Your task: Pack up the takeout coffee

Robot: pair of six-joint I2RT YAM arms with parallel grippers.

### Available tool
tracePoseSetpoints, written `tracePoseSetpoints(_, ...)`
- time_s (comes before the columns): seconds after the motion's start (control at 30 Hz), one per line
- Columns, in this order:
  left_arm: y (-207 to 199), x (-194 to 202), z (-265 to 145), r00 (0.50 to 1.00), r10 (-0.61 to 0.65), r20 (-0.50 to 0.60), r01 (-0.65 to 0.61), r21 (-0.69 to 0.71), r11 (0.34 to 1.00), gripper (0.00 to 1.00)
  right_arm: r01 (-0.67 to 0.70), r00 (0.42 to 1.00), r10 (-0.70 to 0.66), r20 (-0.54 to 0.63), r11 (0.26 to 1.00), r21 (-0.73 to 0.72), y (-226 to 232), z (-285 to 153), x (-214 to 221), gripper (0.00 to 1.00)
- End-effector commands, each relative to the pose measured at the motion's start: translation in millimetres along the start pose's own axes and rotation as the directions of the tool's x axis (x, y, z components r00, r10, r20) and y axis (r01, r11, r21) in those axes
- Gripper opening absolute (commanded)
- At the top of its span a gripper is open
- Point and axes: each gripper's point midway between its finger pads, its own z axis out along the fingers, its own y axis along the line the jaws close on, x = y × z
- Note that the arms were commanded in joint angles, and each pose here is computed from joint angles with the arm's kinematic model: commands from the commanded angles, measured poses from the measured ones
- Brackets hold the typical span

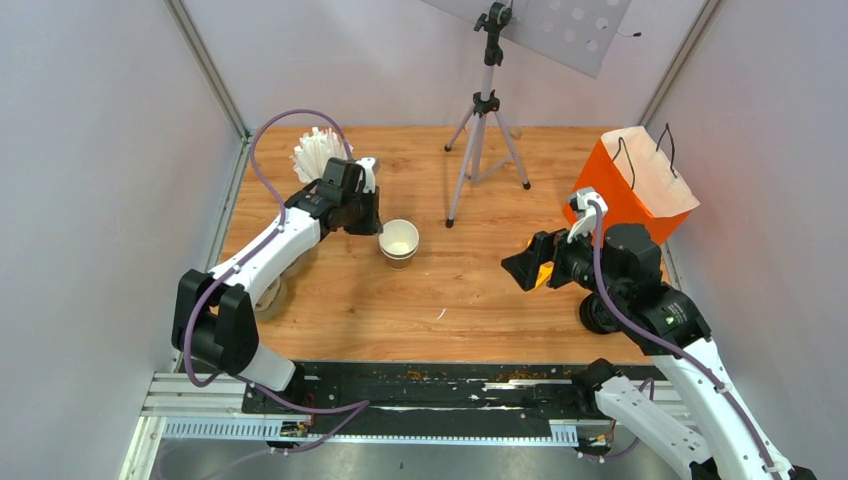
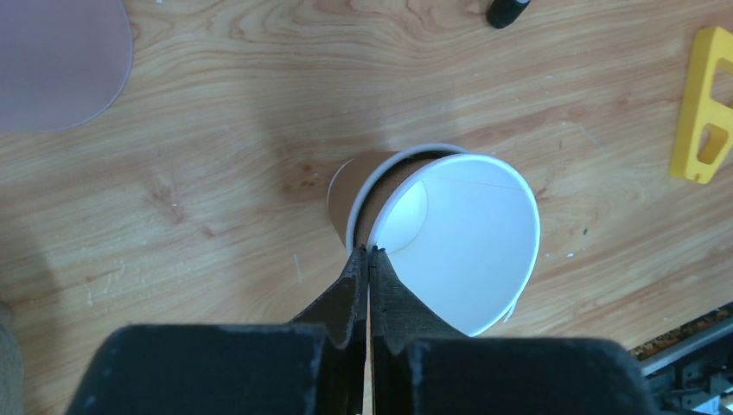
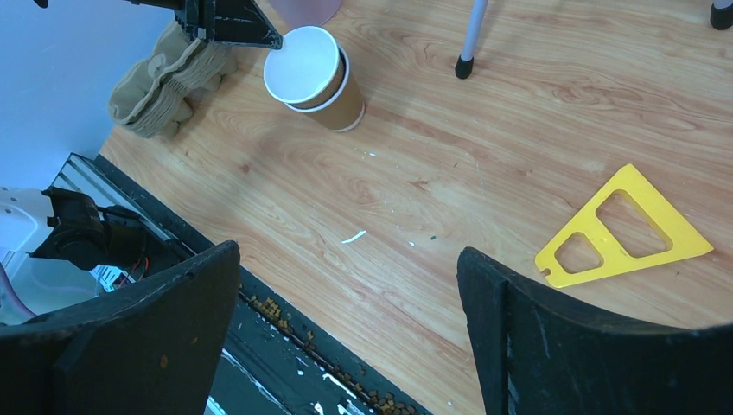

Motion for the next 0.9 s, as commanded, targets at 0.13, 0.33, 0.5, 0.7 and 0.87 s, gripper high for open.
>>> tracePoseSetpoints(0.13,-38.8,-29.5,-16.3,0.993,-0.081,0.086,0.066,0.166,0.984,0.0,-0.016,1.0,0.016,0.009,1.0,0.005,-1.3,4.3,0.3,0.95)
tracePoseSetpoints(0.33,-35.8,-31.8,-23.1,0.988,-0.116,0.099,0.101,0.14,0.985,0.0,-0.051,0.999,0.05,-0.022,0.998,-0.039,7.8,8.7,2.1,0.94)
tracePoseSetpoints(0.5,-39.0,-64.3,-57.8,0.975,-0.082,0.207,0.059,0.115,0.992,0.0,-0.06,0.998,0.06,-0.013,0.998,-0.032,7.8,4.4,0.8,0.94)
tracePoseSetpoints(0.7,-52.5,-79.9,-104.6,0.964,-0.056,0.261,0.019,0.143,0.99,0.0,-0.085,0.996,0.085,-0.019,0.996,0.0,5.7,-2.6,-0.1,0.93)
tracePoseSetpoints(0.87,-56.9,-49.0,-123.5,0.978,-0.033,0.205,-0.001,0.162,0.987,0.0,-0.146,0.987,0.15,-0.054,0.987,0.063,-1.6,-8.2,10.4,0.93)
